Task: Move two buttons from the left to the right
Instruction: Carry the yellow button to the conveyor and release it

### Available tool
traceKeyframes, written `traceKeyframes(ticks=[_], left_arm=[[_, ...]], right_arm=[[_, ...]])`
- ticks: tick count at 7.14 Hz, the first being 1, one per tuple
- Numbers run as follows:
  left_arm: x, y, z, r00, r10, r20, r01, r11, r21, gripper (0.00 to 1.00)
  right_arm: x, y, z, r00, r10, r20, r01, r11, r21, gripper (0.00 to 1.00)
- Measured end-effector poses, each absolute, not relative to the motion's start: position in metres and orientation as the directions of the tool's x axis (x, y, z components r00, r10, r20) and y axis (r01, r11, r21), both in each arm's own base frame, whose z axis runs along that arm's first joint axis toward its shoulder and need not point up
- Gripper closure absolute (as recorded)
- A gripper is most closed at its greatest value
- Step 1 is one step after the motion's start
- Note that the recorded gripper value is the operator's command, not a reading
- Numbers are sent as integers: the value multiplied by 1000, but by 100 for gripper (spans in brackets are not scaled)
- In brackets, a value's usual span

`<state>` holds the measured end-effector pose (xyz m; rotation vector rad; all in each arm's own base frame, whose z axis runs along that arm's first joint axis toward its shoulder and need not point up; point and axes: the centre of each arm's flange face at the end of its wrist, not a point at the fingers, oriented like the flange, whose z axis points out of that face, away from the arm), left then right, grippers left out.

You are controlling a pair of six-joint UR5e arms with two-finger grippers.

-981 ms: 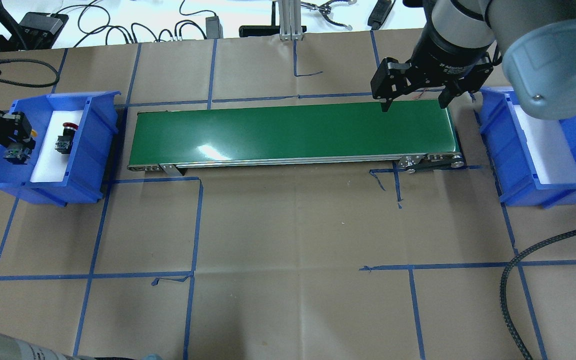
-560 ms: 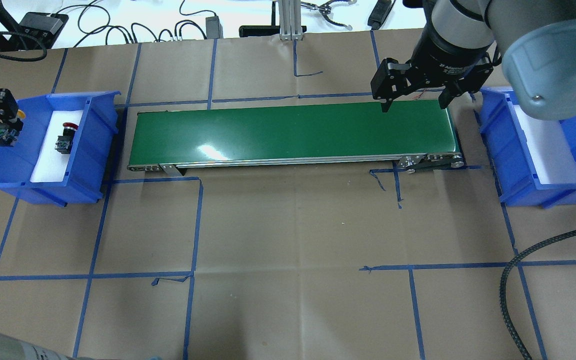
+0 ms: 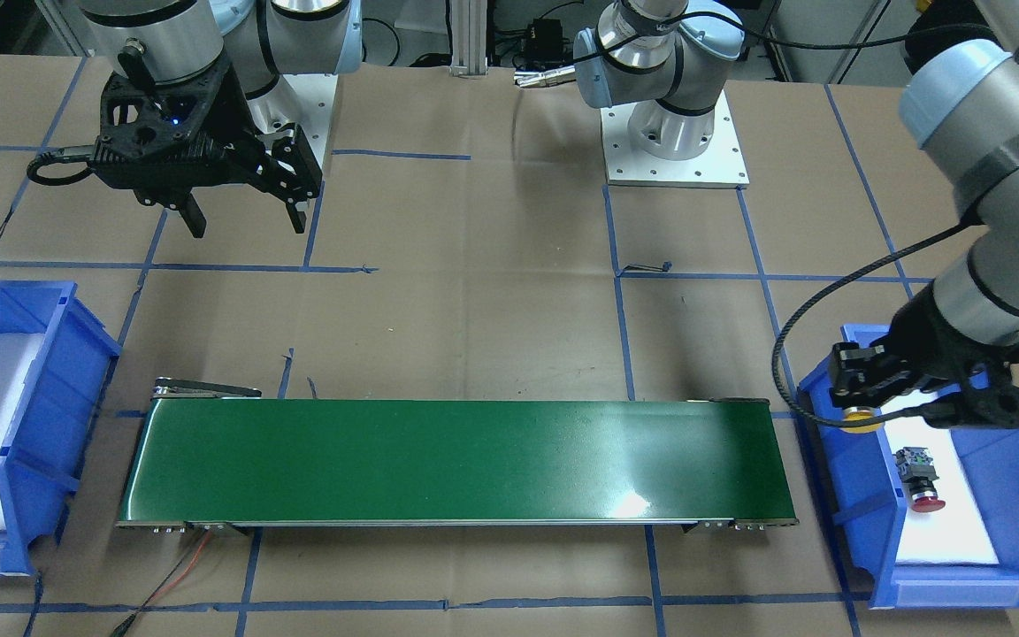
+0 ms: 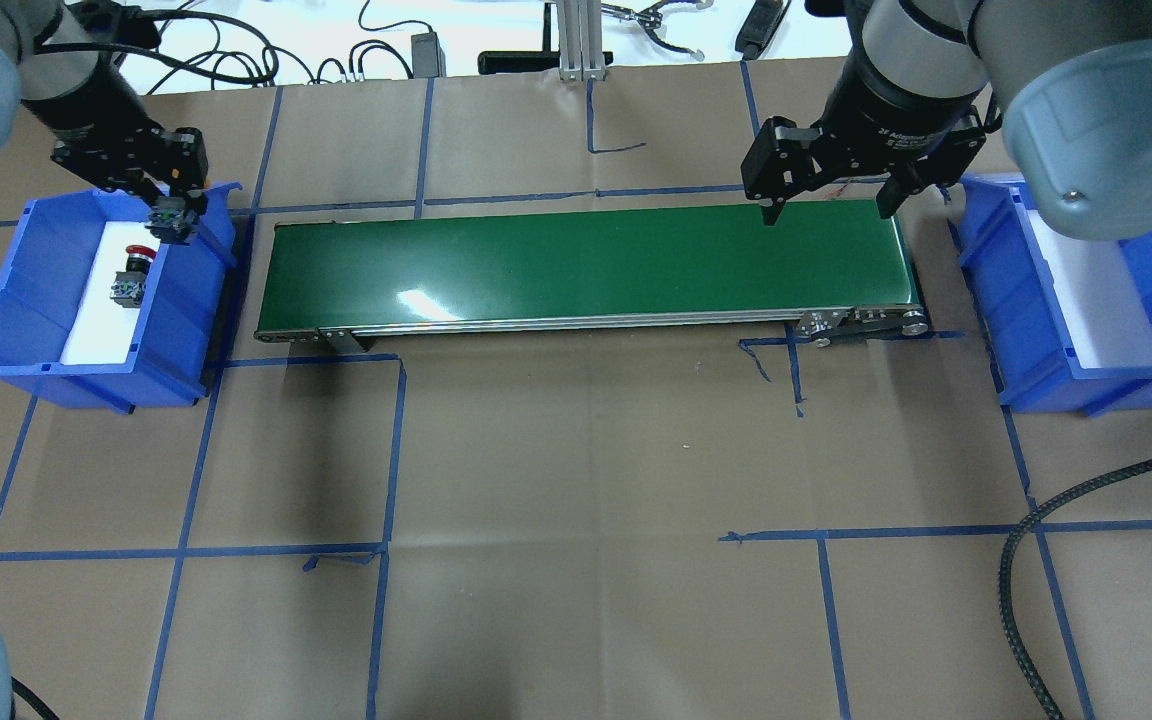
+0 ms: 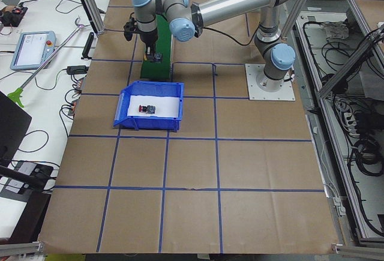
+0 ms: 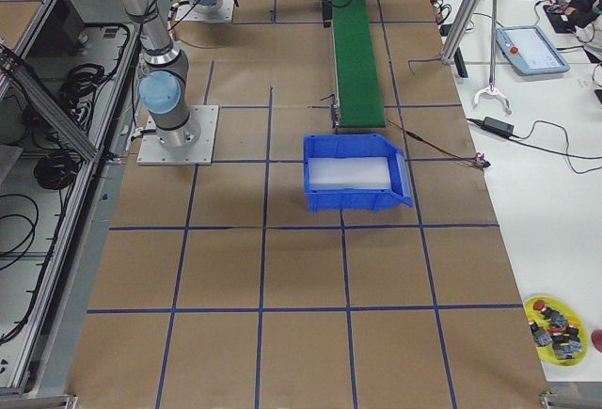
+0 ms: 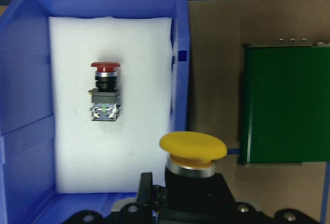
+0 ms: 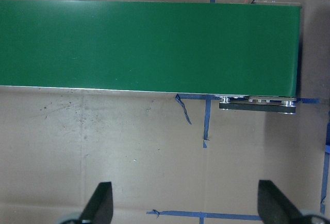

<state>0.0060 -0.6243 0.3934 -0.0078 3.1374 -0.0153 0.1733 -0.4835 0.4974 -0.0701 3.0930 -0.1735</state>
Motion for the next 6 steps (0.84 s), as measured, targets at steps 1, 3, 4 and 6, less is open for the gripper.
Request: traceKeyframes(ticks=[1,3,4,6], left_arm=[[-41,-626,380,-999,-33,-2,-33,999,-4,89],[-101,-634,340,-998,-58,-4,-58,998,-22,89],[-110,-638,312,-998,-62,-4,-62,997,-37,89],[-114,-637,271,-997,-75,-5,-75,996,-50,48]], right_arm=[[173,-483,497,-998,-48,-41,-43,993,-113,0],[173,-484,498,-998,-48,-41,-43,993,-114,0],[173,-484,498,-998,-48,-42,-43,993,-114,0],[173,-483,498,-998,-48,-42,-43,993,-114,0]])
